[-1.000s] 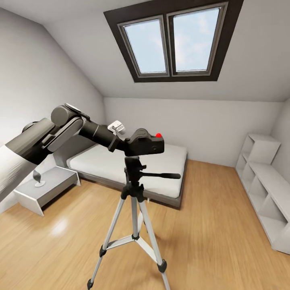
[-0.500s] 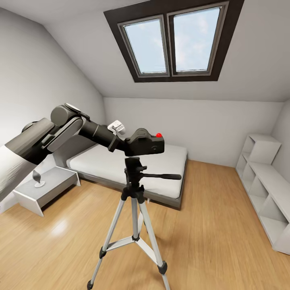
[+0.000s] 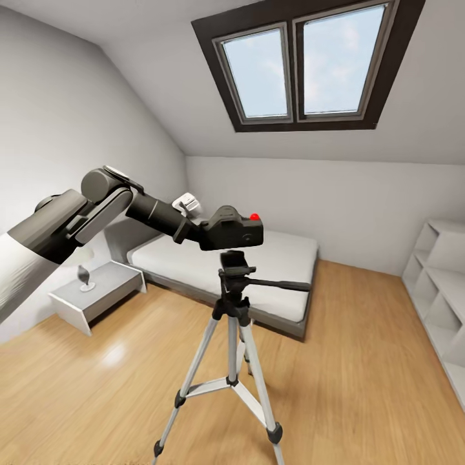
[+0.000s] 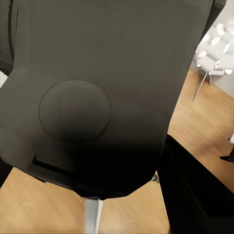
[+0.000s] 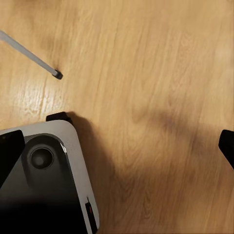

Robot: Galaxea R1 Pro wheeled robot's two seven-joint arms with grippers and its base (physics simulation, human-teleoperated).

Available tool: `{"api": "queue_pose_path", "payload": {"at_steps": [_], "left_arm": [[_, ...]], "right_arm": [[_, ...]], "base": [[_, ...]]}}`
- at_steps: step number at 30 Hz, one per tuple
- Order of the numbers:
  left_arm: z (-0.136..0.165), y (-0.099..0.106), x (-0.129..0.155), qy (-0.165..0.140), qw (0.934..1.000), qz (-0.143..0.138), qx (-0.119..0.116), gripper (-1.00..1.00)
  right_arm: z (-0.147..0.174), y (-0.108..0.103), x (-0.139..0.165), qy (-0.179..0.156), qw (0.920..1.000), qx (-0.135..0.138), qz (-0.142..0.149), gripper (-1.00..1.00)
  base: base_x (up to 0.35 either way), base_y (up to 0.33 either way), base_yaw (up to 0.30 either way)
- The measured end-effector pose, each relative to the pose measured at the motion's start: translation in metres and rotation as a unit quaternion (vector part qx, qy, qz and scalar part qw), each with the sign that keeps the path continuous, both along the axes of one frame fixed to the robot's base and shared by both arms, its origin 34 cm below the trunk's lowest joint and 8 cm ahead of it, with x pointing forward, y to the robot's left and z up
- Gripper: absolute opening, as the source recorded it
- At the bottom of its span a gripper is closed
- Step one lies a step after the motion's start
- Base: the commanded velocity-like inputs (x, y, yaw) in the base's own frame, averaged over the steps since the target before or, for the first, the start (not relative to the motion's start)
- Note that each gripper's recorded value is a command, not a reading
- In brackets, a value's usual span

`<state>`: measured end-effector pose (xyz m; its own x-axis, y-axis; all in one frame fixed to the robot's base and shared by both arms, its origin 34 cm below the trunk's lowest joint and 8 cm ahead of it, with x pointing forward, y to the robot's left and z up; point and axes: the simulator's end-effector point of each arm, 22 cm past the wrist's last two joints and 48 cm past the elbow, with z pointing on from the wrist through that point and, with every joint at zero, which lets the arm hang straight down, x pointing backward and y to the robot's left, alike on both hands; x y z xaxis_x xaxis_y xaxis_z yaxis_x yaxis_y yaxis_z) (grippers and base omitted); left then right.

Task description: Attach the digital camera to the camera tripod in the bedroom.

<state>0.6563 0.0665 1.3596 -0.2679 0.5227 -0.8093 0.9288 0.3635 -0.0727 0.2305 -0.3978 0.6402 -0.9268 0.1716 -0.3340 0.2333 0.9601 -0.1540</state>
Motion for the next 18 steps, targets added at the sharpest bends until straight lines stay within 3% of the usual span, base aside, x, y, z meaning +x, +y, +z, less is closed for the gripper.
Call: {"api": "queue_pose_path", "payload": {"at_steps": [18], "left_arm": [[0.0006,-0.0017,-0.0005,0.0,1.0,-0.001,-0.001,-1.0]], "right_arm": [[-0.0001,0.0006,0.0002,0.0,1.0,0.0,0.002,1.0]], "base": [[0.0,0.0,0.016]]}}
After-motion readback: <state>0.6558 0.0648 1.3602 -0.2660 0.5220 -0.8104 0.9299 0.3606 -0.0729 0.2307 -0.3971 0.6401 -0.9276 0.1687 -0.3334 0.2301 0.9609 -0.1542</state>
